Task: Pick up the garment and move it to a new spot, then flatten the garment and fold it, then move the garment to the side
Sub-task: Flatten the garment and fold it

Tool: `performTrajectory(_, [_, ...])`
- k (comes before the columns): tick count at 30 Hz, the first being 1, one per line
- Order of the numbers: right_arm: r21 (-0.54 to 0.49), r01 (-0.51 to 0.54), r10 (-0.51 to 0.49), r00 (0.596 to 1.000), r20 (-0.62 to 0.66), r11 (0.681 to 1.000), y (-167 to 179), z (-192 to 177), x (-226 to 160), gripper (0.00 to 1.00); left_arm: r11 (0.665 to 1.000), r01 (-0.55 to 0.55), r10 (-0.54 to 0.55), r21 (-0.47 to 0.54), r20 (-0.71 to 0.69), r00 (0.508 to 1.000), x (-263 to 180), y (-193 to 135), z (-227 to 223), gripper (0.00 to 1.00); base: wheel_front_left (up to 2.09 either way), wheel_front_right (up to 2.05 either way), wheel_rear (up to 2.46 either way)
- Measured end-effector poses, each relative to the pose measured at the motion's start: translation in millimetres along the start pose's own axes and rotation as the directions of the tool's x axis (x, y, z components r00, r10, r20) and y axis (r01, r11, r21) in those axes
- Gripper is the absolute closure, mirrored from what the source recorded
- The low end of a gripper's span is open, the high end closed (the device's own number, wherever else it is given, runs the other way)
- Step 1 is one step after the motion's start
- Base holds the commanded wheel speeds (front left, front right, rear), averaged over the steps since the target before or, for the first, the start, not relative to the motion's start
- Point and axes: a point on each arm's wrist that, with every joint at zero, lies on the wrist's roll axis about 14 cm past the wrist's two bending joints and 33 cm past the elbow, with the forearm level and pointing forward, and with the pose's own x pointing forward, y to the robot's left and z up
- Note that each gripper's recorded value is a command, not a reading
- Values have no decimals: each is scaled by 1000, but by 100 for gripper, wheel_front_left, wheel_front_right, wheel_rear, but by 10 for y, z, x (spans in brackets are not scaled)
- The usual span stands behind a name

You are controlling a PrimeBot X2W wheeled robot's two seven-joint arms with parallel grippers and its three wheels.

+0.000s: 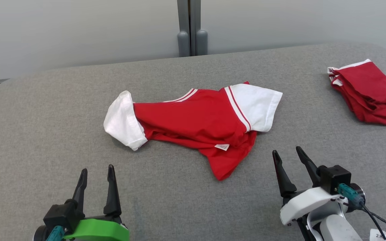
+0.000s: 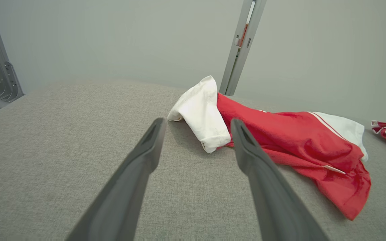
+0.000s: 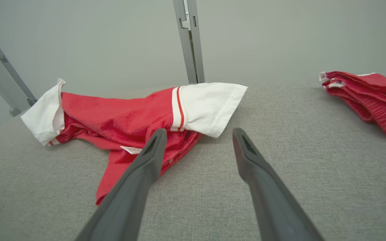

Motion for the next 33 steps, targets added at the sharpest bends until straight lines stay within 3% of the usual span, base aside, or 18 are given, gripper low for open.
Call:
performTrajectory(9, [14,-67,68,986,-152,998,177,-354,353,0,999,-39,39,4,-16,999,26,107,-52,0,0,0,0])
performTrajectory(17, [35,-104,110,947,-301,994,307,-786,571,0,993,-114,114,14,-31,993,-21,328,-91,0,0,0,0])
performTrajectory(18, [47,-109,118,945,-304,993,340,-812,594,30,992,-123,124,15,-34,992,-32,355,-99,0,0,0,0])
performTrajectory(19, [52,-112,123,944,-306,992,357,-826,606,53,991,-131,131,17,-35,991,-38,374,-103,0,0,0,0])
performTrajectory(20, [65,-122,137,937,-322,990,408,-889,629,86,989,-146,147,20,-41,988,-53,419,-119,0,0,0,0])
performTrajectory(21, [68,-126,141,936,-322,990,423,-900,637,100,989,-150,150,20,-43,988,-56,431,-124,0,0,0,0])
performTrajectory(28, [63,-139,150,962,-226,988,445,-672,724,100,991,-134,135,18,-46,990,-20,386,-139,0,0,0,0])
performTrajectory(33, [35,-109,112,991,-78,993,301,-233,793,100,994,-105,106,15,-46,993,35,299,-145,0,0,0,0])
